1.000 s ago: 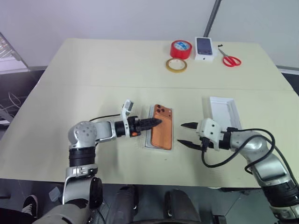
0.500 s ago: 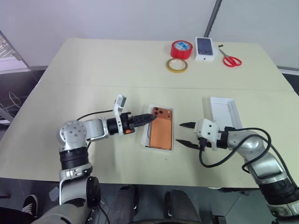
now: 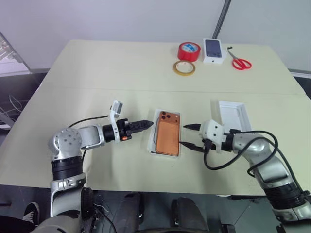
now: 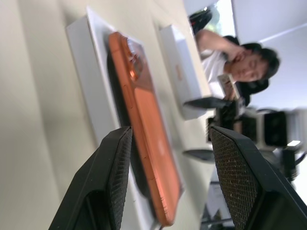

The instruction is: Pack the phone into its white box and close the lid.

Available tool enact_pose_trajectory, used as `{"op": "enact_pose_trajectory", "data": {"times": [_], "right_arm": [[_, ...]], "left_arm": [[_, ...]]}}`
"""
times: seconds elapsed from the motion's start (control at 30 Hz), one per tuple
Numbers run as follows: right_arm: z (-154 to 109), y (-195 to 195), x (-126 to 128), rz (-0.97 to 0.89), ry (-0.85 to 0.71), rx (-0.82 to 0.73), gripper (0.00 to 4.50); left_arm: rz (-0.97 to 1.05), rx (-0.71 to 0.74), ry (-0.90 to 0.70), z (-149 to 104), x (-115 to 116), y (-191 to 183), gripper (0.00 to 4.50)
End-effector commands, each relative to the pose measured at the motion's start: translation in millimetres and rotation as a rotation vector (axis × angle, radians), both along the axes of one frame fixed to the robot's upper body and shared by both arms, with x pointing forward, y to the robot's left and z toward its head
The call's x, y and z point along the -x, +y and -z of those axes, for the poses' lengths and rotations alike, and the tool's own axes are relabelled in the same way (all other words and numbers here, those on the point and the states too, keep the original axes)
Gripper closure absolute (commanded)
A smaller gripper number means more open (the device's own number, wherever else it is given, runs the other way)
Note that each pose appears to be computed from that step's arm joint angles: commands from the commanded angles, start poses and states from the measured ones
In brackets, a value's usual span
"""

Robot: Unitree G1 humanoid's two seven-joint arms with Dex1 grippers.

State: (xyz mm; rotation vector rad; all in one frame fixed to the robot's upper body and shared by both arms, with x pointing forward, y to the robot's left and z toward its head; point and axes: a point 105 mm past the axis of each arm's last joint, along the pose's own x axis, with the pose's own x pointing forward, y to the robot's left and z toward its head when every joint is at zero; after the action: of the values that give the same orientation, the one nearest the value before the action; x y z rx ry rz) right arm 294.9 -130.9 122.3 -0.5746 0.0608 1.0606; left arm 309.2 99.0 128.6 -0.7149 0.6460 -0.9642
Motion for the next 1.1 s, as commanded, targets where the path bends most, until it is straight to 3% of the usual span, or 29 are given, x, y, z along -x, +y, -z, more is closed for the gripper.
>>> {"op": "enact_pose_trajectory", "data": {"times": [0.03,0.1,0.2,0.33,0.37,0.7,0.87,0.97,1.07,1.1], "right_arm": [[-27,10,-4,-0.002,-0.054,-0.106,1.42],[-34,20,-3,-0.016,-0.057,-0.148,1.42],[-34,38,-5,-0.039,-0.056,-0.174,2.23],[-29,49,-8,-0.047,-0.065,-0.164,4.25],[-28,50,-8,-0.046,-0.063,-0.164,4.43],[-23,67,-9,-0.078,-0.078,-0.142,4.43],[-22,62,-11,-0.063,-0.086,-0.132,4.43],[-20,57,-11,-0.056,-0.08,-0.126,4.5],[-20,56,-11,-0.051,-0.08,-0.127,4.5],[-20,56,-11,-0.051,-0.08,-0.127,4.5]], "left_arm": [[0.014,0.009,-0.062,-9,0,-4,1.83],[0.016,0.005,-0.079,-10,0,-3,1.83],[-0.012,-0.072,-0.139,-4,-5,7,1.8],[-0.016,-0.092,-0.158,-1,-9,8,1.8],[-0.013,-0.096,-0.159,0,-9,7,1.8],[0.005,-0.15,-0.163,18,-10,-12,1.8],[0.016,-0.135,-0.175,15,-10,-21,1.8],[0.011,-0.11,-0.187,5,-13,-17,2.67],[0.011,-0.126,-0.192,4,-12,-9,4.18],[0.012,-0.129,-0.193,4,-11,-7,4.45]]}}
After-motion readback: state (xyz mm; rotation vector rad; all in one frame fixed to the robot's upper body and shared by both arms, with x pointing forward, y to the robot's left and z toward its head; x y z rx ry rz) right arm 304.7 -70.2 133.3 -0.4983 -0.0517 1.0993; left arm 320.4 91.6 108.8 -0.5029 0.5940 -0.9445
